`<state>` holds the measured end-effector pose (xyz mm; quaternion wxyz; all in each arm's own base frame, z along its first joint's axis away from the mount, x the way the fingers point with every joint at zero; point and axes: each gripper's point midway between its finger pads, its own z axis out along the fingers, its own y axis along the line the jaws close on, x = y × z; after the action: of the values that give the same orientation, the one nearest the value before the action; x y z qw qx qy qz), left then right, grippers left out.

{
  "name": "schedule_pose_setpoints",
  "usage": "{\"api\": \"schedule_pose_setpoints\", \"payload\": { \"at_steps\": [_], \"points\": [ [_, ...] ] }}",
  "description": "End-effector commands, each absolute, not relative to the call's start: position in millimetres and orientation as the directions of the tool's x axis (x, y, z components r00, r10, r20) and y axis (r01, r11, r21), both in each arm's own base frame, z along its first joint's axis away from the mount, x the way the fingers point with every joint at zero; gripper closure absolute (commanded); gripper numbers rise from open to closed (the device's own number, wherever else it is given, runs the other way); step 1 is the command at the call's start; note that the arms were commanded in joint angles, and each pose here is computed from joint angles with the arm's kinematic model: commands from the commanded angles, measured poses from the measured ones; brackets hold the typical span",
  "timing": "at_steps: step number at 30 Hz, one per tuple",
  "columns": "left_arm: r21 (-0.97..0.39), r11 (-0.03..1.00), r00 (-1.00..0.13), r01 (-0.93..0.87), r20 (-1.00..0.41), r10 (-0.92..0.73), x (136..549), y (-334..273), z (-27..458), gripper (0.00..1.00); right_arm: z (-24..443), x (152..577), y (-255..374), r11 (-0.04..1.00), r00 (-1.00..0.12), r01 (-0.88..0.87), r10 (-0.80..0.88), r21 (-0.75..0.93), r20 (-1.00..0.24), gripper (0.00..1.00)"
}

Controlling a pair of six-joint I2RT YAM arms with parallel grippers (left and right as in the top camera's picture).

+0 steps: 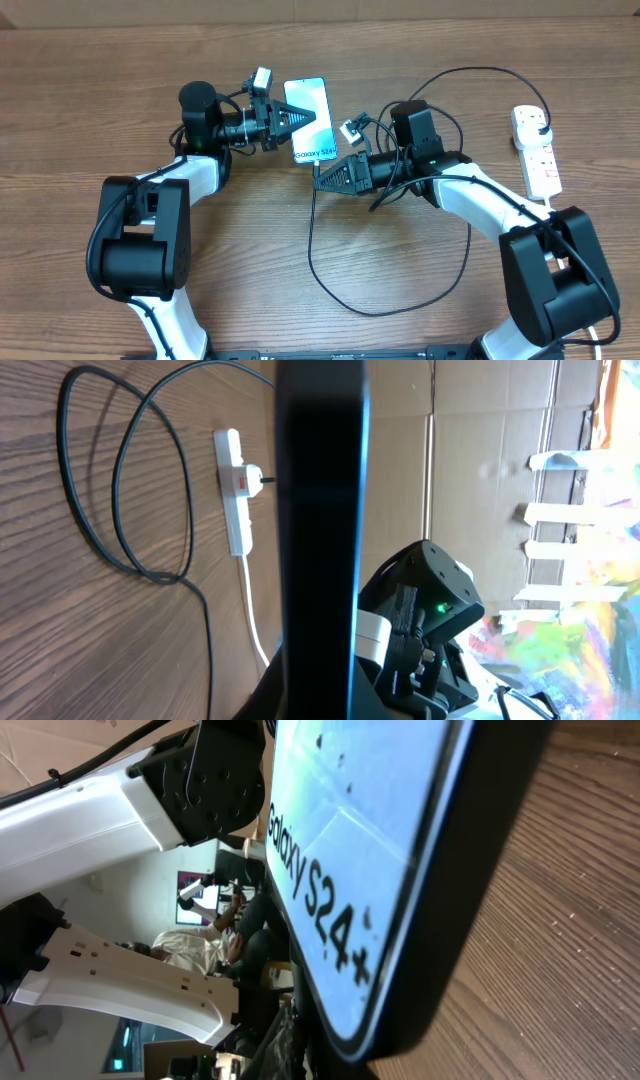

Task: Plug charger to phone and switch on socket
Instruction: 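Push the USB-C plug into the phone's port with the right gripper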

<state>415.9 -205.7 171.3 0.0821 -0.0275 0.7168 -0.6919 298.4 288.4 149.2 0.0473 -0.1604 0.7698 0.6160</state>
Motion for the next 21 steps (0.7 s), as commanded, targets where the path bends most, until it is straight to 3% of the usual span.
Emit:
{"api": "schedule_pose_setpoints", "payload": {
  "at_steps": [1, 21],
  "points": [
    [-0.991, 0.027, -0.988, 0.131, -0.133, -0.078, 407, -210, 177, 0.95, 144, 301, 286, 0.202, -0.948, -0.297, -0.176, 0.933, -0.264, 0.96],
    [-0.99, 0.01, -0.99, 0.142, -0.143, -0.004, 394, -211, 178, 0.95, 146, 303, 286, 0.194, -0.944, -0.313, -0.175, 0.93, -0.281, 0.96]
  ]
}}
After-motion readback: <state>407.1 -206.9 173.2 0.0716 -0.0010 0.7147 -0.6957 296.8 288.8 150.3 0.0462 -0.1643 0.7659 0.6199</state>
